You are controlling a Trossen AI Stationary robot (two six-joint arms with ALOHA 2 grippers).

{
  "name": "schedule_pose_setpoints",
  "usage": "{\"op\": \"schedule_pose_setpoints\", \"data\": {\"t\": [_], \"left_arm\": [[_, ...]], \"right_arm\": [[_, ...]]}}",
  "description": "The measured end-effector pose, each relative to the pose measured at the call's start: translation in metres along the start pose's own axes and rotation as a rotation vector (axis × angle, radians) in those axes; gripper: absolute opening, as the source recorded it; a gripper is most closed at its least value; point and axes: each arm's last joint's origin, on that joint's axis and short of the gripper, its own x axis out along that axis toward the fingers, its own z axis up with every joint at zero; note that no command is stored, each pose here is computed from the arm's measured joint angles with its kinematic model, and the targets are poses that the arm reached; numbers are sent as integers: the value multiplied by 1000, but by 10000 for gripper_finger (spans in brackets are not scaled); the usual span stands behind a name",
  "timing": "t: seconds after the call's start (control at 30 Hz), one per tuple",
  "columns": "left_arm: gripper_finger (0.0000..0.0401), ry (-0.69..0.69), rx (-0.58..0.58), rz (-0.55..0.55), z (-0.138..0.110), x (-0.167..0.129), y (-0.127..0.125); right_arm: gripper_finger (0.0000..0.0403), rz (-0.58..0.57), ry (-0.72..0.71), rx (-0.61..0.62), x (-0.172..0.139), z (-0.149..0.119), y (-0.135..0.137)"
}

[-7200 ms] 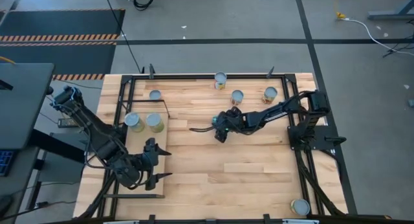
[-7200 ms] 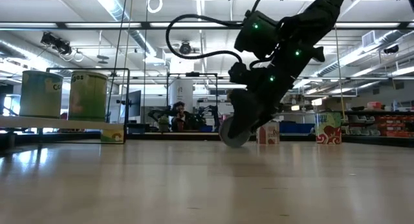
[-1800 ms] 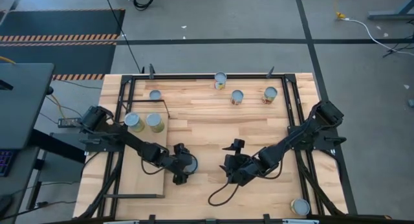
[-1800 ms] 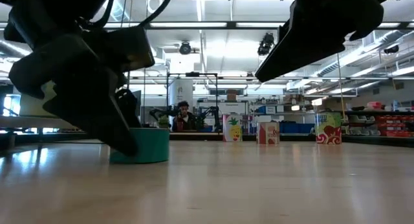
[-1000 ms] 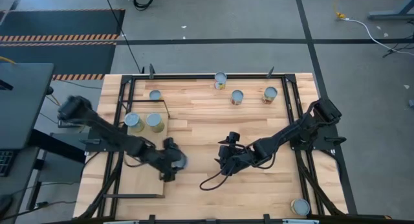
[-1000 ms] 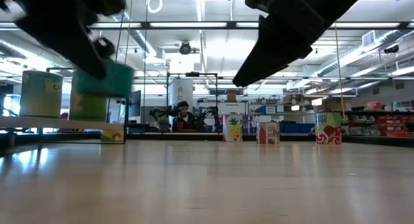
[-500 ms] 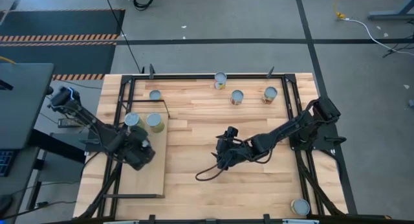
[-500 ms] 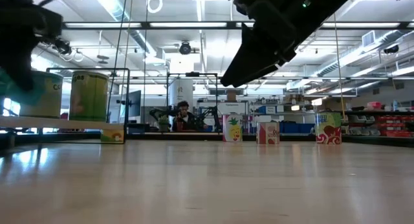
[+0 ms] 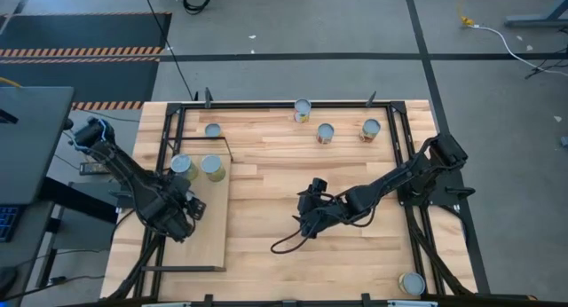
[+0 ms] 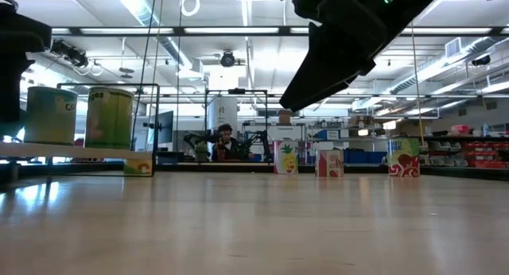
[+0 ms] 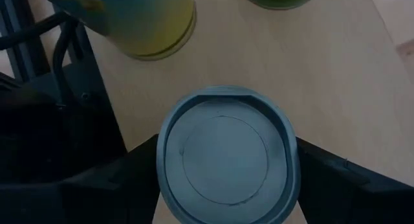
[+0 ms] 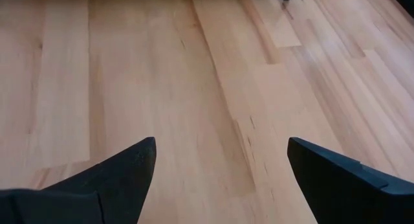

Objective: Pick and place cans onto a shelf
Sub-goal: Put the canned tuna on the shelf

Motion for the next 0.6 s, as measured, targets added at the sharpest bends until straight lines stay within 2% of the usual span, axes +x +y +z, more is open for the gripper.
{"op": "schedule_pose_setpoints", "data": {"t": [0.27,0.6], "left_arm": [[297,-19,57,71,-6,8,-6],[313,10,220,175,-7,17,-12]], "right_arm": [[357,19,-1,-10,-4,-2,6],[357,77,20,23,-8,-6,14]]}}
